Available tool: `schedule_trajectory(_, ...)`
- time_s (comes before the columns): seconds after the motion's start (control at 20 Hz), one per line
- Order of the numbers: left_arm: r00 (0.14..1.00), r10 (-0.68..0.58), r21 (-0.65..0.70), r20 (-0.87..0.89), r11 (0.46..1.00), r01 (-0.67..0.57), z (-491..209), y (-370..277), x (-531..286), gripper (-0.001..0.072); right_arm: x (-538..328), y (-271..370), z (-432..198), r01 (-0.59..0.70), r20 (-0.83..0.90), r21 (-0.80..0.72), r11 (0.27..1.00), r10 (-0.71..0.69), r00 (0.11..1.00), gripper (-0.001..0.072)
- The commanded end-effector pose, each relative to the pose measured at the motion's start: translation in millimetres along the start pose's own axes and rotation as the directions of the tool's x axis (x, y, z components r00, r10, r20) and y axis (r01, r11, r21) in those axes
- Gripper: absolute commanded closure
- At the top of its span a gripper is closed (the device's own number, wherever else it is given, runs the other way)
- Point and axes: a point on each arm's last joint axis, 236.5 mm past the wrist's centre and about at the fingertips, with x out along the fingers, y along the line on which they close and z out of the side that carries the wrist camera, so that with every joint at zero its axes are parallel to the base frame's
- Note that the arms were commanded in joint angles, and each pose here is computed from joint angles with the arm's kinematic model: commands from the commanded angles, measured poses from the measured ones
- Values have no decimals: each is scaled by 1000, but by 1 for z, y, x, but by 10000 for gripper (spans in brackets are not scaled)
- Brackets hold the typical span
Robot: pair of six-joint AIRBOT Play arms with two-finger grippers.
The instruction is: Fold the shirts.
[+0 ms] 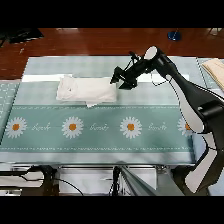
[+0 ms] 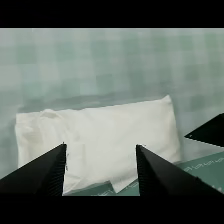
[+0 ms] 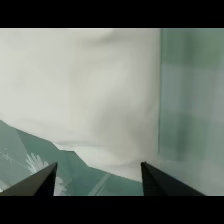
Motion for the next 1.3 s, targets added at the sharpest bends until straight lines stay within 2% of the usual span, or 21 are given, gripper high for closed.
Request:
schedule_trajectory(0.0, 996, -92, 13, 7, 996, 92, 2, -22, -1, 175, 5, -12, -4, 57, -15, 37, 998, -56, 998, 119)
schedule_trajectory(0.2, 994, -111, 38, 2, 993, 111, 1, -31, 1, 175, 16, -38, -23, 130, -83, 46, 990, -126, 989, 116)
schedule_trajectory(0.4, 991, -132, 66, -13, 989, 133, -2, -48, 6, 175, 28, -25, -11, 102, -10, 56, 993, -101, 995, 116)
schedule_trajectory(0.75, 987, -153, 96, -39, 983, 156, -8, -64, 10, 175, 66, -8, -13, 29, -8, 112, 993, -28, 1000, 133)
schedule_trajectory(0.8, 987, -153, 96, -39, 983, 156, -9, -64, 9, 175, 72, -4, -10, 11, 10, 111, 994, -12, 1000, 196)
schedule_trajectory(0.85, 987, -153, 100, -45, 983, 157, -10, -64, 10, 175, 76, 1, -8, 2, 28, 105, 994, -5, 1000, 417)
schedule_trajectory(0.9, 987, -153, 110, -46, 981, 157, -10, -63, 10, 175, 78, 4, -7, -3, 40, 96, 995, -1, 999, 694)
schedule_trajectory(0.95, 987, -153, 111, -46, 981, 157, -10, -64, 10, 175, 76, 12, -8, -29, 39, 81, 996, 26, 999, 696)
schedule_trajectory(1.1, 987, -153, 111, -46, 981, 157, -10, -64, 10, 175, 37, 55, -21, -130, 20, -87, 988, 132, 991, 696)
schedule_trajectory(1.15, 987, -153, 111, -46, 981, 157, -10, -64, 10, 175, 12, 63, -22, -112, 43, -134, 985, 119, 992, 696)
schedule_trajectory(1.25, 987, -153, 110, -46, 981, 158, -10, -64, 10, 176, -51, 59, -13, 2, 160, -198, 980, 30, 987, 696)
